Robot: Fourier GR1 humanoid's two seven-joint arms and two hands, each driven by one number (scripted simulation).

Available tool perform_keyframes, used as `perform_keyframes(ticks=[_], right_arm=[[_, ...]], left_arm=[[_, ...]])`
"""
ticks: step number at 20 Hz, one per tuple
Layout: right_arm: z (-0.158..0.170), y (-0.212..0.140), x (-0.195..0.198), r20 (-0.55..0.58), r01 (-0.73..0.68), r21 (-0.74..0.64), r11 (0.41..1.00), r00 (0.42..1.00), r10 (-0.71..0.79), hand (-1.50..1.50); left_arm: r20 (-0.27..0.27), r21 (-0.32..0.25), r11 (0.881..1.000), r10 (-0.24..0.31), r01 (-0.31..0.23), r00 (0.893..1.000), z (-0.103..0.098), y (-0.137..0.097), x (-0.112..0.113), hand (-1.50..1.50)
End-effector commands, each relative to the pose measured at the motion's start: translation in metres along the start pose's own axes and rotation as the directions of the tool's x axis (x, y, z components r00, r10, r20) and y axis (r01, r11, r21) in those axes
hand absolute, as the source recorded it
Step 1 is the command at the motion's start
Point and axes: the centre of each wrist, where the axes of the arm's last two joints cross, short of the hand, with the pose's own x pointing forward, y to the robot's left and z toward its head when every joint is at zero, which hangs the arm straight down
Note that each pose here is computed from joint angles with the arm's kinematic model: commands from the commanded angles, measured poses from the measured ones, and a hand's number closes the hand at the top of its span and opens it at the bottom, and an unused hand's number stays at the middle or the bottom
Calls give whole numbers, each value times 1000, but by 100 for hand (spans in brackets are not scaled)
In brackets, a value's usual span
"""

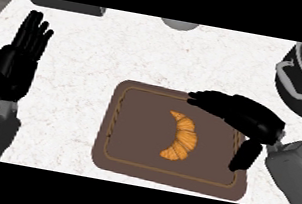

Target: Pick the croissant from the tray and place it in the pot

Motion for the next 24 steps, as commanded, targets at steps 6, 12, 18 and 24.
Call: perform_keyframes(ticks=[6,12,18,24], right_arm=[[-7,41,-4,46,-10,18,1000,999,9,-150],[-9,46,-9,57,-17,-16,1000,998,18,-150],[-41,42,8,-68,-98,-6,995,993,98,-150],[-44,58,-9,-46,-55,-5,998,997,55,-150]], left_arm=[[-11,-15,1000,20,-20,1000,-11,-10,-8,0],[7,-1,1000,-15,15,1000,-26,-4,19,0],[3,-9,1000,-15,15,1000,-10,-12,-6,0],[-23,0,1000,14,-14,1000,3,-22,-14,0]])
